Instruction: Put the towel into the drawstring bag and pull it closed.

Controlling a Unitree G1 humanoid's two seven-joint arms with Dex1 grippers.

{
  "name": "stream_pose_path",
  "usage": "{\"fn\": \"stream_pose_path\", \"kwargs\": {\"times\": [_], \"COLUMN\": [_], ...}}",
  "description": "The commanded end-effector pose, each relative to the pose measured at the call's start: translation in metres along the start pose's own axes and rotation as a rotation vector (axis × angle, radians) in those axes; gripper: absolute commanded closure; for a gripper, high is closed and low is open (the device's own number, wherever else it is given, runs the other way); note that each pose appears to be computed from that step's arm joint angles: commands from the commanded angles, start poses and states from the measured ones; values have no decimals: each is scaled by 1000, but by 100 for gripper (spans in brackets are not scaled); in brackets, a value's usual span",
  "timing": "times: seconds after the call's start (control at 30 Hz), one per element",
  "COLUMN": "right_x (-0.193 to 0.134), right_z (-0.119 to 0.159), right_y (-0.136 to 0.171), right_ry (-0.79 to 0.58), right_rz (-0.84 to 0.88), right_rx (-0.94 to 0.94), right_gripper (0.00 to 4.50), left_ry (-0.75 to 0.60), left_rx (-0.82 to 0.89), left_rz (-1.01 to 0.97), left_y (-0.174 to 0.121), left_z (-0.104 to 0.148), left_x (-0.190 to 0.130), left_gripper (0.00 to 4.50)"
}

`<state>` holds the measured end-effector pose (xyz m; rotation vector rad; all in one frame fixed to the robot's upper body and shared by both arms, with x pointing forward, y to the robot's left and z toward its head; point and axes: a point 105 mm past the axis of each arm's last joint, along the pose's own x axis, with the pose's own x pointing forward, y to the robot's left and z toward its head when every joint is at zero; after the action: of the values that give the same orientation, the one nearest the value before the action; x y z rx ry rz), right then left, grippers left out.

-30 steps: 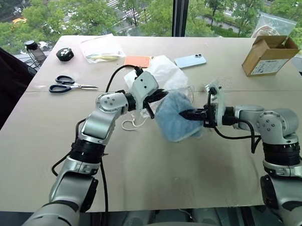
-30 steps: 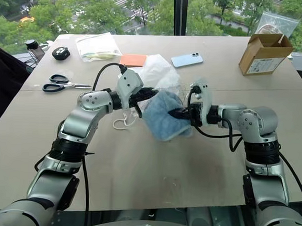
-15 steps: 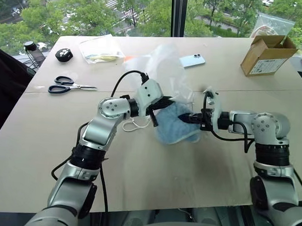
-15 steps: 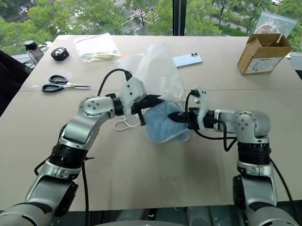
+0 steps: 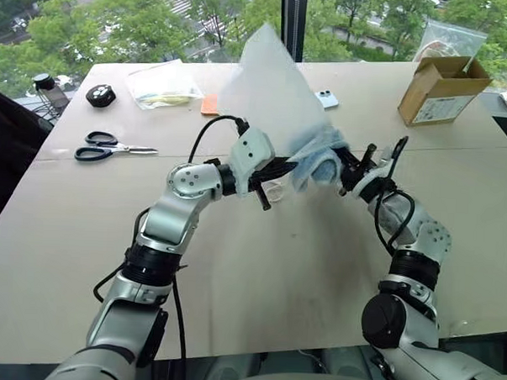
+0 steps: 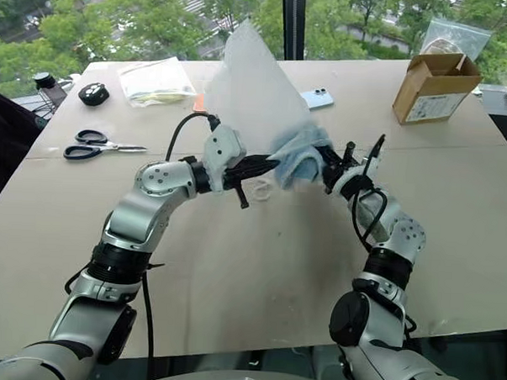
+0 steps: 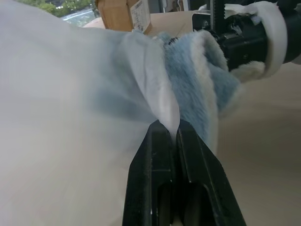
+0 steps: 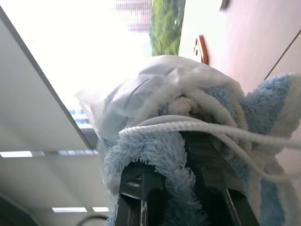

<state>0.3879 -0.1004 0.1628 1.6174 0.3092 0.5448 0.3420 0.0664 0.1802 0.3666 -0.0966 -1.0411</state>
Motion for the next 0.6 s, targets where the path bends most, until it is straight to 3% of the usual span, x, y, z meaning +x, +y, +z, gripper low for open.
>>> {"fn": "stream_pose_path", "kwargs": {"times": [0.03,0.17,0.37,0.6], "right_x": [35,30,13,1], "right_z": [-72,-102,-80,-80], "right_y": [35,27,-9,-11], "right_ry": [120,244,250,309], "right_rz": [160,89,-39,108], "right_rx": [220,35,-585,-1152], "right_gripper": [449,449,449,449], "left_ry": [-36,-48,-75,-144], "left_rx": [-7,-10,-20,-62], "left_rz": [13,32,53,-34], "left_y": [3,7,23,23], "left_z": [9,12,23,43], "left_x": [-2,-1,-10,-17], "left_gripper": [450,450,450,450]}}
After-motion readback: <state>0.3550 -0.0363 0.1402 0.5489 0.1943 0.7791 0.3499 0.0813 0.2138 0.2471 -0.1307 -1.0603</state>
